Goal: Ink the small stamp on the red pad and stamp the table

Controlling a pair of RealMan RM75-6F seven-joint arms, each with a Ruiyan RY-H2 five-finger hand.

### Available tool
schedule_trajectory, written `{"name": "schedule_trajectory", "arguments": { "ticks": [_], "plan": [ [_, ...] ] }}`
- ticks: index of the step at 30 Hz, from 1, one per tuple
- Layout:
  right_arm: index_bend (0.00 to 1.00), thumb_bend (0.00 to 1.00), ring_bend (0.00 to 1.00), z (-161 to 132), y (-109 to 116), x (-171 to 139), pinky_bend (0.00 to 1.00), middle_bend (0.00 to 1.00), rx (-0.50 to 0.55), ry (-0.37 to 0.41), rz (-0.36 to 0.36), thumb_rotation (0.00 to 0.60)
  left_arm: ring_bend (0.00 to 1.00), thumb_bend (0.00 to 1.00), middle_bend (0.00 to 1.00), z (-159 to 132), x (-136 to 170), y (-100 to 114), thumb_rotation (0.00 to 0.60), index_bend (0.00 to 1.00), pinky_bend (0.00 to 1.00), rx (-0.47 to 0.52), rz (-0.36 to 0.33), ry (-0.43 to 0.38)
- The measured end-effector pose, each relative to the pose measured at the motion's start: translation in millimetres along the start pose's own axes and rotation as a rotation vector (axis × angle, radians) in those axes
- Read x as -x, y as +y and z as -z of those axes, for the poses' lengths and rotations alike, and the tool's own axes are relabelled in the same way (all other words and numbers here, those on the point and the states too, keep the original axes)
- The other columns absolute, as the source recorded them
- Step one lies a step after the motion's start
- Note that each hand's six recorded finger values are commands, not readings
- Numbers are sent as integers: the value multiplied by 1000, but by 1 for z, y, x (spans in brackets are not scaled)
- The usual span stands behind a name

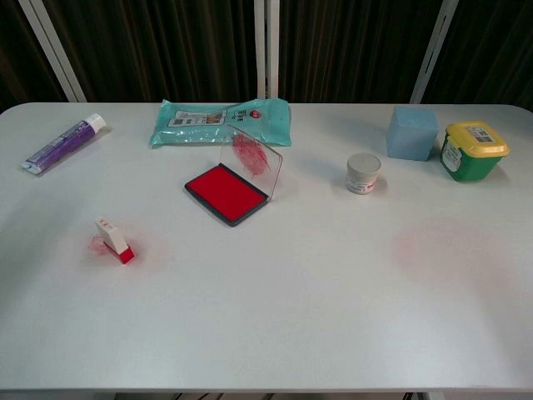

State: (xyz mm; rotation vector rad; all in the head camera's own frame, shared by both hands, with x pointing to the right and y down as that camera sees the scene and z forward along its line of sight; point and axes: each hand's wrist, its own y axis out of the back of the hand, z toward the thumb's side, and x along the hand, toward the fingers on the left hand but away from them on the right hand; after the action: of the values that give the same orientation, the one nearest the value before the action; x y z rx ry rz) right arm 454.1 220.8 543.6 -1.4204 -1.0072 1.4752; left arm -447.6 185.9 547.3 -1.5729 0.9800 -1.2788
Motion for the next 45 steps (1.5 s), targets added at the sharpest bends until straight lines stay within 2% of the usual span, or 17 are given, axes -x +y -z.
{"name": "schedule_trajectory", "arguments": {
  "ticks": [10,12,13,14,15,16,17,18,20,21,23,26,30,33,38,45],
  "plan": [
    [0,66,0,-3,-4,0,0,0,-6,15,-19,600,77,91,99,-1,2,0,36,100,142,-4,8,-2],
    [0,66,0,-3,-4,0,0,0,-9,17,-24,600,77,91,99,-2,1,2,70,101,142,-6,-1,-7],
    [0,66,0,-3,-4,0,0,0,-9,16,-26,600,77,91,99,-3,1,3,104,101,142,-7,-9,-11],
    [0,66,0,-3,-4,0,0,0,-9,14,-27,600,78,92,99,-4,0,5,209,103,149,-8,-23,-19],
    [0,66,0,-2,-4,0,0,0,-7,11,-29,600,85,93,101,-5,0,6,278,108,165,-8,-37,-27],
    [0,66,0,-2,-5,0,0,0,-5,9,-30,600,120,94,112,-7,-1,8,378,123,220,-9,-54,-37],
    [0,66,0,-2,-5,0,0,0,-3,7,-30,600,201,97,136,-9,-2,11,469,147,331,-11,-83,-51],
    [0,66,0,-2,-5,0,0,0,-3,6,-31,600,343,109,181,-10,-3,14,530,177,498,-12,-106,-62],
    [0,66,0,-1,-5,1,0,0,-5,7,-30,600,612,142,275,-15,-5,16,597,219,776,-3,-153,-95],
    [0,66,0,-1,-5,1,0,0,-5,8,-30,600,729,166,321,-16,-6,17,600,236,885,8,-162,-108],
    [0,66,0,-2,-5,2,0,0,-3,11,-27,600,815,192,354,-20,-8,13,600,248,956,43,-155,-128],
    [0,65,0,-3,-5,3,0,0,-3,19,-29,600,853,205,344,-25,-11,1,600,235,975,60,-101,-147],
    [0,66,0,-5,-6,4,0,0,-2,29,-30,600,855,204,231,-39,-19,-18,600,191,977,26,-26,-199],
    [0,66,0,-8,-7,3,0,0,2,36,-31,600,840,201,179,-52,-28,-34,600,196,965,-12,20,-249],
    [0,66,0,-7,-6,0,0,0,7,32,-24,600,834,198,162,-72,-44,-66,600,205,961,-54,95,-330],
    [0,67,0,-5,-1,-4,0,0,1,35,-17,600,835,192,156,-98,-52,-103,600,204,961,-84,150,-432]
  ]
}}
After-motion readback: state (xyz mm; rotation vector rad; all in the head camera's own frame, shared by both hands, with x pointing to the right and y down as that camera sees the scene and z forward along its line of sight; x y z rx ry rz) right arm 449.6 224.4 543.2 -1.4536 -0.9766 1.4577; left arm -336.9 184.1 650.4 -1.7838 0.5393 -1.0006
